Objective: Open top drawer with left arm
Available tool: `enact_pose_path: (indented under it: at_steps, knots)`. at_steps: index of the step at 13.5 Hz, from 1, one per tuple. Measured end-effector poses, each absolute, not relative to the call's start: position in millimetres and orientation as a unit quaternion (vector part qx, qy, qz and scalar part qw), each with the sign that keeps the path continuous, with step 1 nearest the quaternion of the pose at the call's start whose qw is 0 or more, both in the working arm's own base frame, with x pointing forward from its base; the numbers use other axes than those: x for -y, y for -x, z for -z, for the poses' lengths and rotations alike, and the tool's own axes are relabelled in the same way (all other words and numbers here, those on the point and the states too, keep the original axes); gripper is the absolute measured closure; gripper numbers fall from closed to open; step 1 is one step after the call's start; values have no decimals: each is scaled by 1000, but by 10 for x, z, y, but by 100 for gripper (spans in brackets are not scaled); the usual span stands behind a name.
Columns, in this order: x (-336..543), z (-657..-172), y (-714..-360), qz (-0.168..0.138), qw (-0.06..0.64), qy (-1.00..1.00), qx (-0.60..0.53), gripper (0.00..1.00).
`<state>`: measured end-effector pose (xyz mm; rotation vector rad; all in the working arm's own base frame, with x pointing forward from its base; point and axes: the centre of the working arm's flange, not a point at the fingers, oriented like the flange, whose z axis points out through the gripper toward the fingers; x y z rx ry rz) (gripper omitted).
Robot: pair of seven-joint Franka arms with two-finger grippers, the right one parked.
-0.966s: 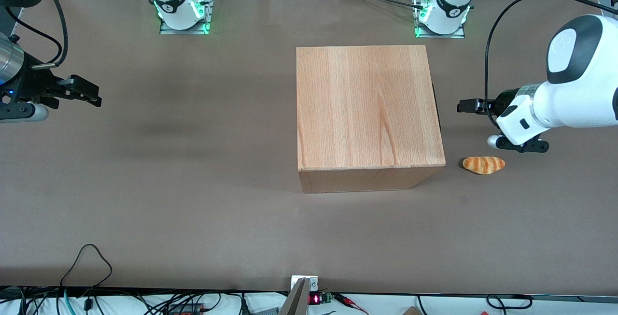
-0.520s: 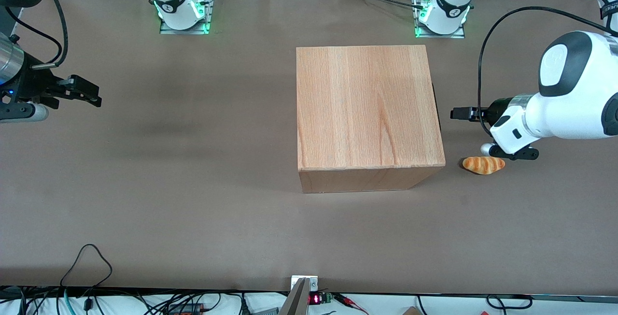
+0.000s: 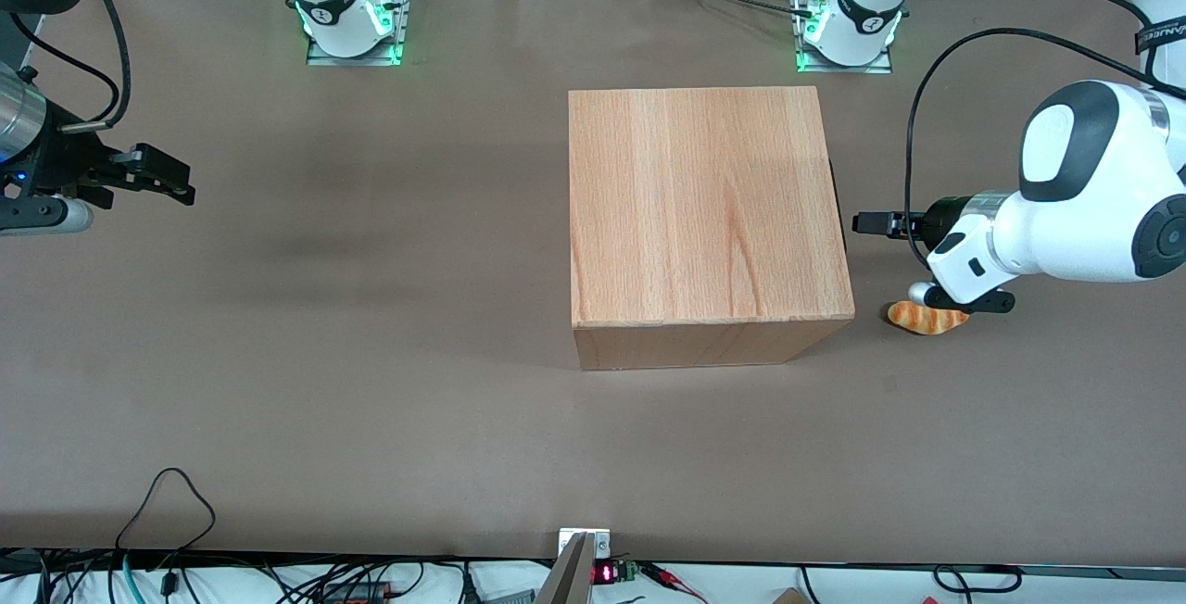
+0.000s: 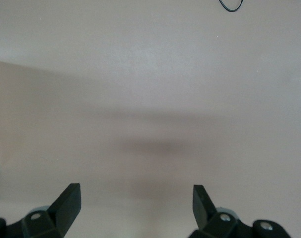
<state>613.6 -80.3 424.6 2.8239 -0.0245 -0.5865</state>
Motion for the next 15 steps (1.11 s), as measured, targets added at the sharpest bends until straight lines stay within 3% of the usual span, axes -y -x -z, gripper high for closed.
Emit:
enact_pose_path:
  at_steps: [15]
  knots:
    - [780, -4029, -6174, 219, 145, -965, -2, 0]
